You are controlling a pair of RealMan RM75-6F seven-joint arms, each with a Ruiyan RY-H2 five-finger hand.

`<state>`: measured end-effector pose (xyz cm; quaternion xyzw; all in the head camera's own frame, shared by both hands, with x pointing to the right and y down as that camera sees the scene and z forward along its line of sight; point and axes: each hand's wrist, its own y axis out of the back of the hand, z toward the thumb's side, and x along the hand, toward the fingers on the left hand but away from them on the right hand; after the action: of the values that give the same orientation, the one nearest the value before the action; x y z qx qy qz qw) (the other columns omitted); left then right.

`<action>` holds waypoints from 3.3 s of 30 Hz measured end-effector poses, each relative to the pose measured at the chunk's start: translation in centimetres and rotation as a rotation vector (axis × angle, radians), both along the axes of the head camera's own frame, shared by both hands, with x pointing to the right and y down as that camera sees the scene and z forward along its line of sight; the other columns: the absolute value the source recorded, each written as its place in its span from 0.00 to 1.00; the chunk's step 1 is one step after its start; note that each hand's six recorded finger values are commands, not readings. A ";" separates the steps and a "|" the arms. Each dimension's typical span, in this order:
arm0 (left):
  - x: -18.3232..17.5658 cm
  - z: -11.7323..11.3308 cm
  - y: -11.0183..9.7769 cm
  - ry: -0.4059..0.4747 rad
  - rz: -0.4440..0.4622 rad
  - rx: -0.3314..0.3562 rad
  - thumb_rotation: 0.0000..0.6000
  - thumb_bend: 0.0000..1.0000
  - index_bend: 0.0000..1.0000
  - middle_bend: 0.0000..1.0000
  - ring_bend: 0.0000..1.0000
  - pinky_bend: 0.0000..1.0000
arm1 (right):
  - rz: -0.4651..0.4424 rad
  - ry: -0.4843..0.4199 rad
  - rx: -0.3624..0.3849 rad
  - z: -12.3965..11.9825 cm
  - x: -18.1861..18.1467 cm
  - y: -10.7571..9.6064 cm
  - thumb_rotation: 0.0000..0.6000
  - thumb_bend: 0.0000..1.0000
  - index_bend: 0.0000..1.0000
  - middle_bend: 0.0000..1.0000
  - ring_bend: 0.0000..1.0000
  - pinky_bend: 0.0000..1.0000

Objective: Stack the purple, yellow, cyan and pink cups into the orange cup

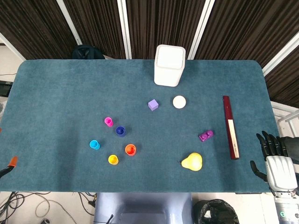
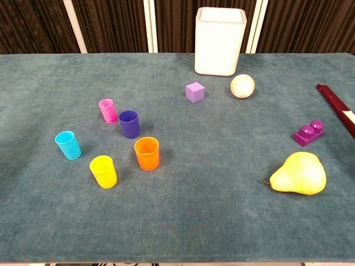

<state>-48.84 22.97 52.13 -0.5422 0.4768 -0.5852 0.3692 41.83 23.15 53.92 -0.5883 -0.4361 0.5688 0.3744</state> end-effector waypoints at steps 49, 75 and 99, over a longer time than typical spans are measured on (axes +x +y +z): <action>11.1 5.6 -7.4 0.181 0.367 -0.248 1.00 0.20 0.05 0.01 0.00 0.00 | 0.023 0.004 -0.001 -0.3 0.4 -0.1 1.00 0.42 0.04 0.00 0.04 0.02; 28.9 16.4 -14.2 0.061 0.577 -0.494 1.00 0.20 0.14 0.01 0.00 0.00 | 0.135 0.100 -0.007 1.6 5.3 -1.3 1.00 0.42 0.04 0.00 0.03 0.02; 30.3 19.3 -13.2 -0.005 0.635 -0.510 1.00 0.23 0.30 0.03 0.00 0.00 | 0.149 0.107 0.001 1.7 5.4 -1.2 1.00 0.42 0.04 0.00 0.04 0.02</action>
<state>-18.55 9.78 71.41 -0.7352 0.1245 -0.5430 0.3863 47.21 21.95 55.66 -0.5228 -0.4583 0.6255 0.3540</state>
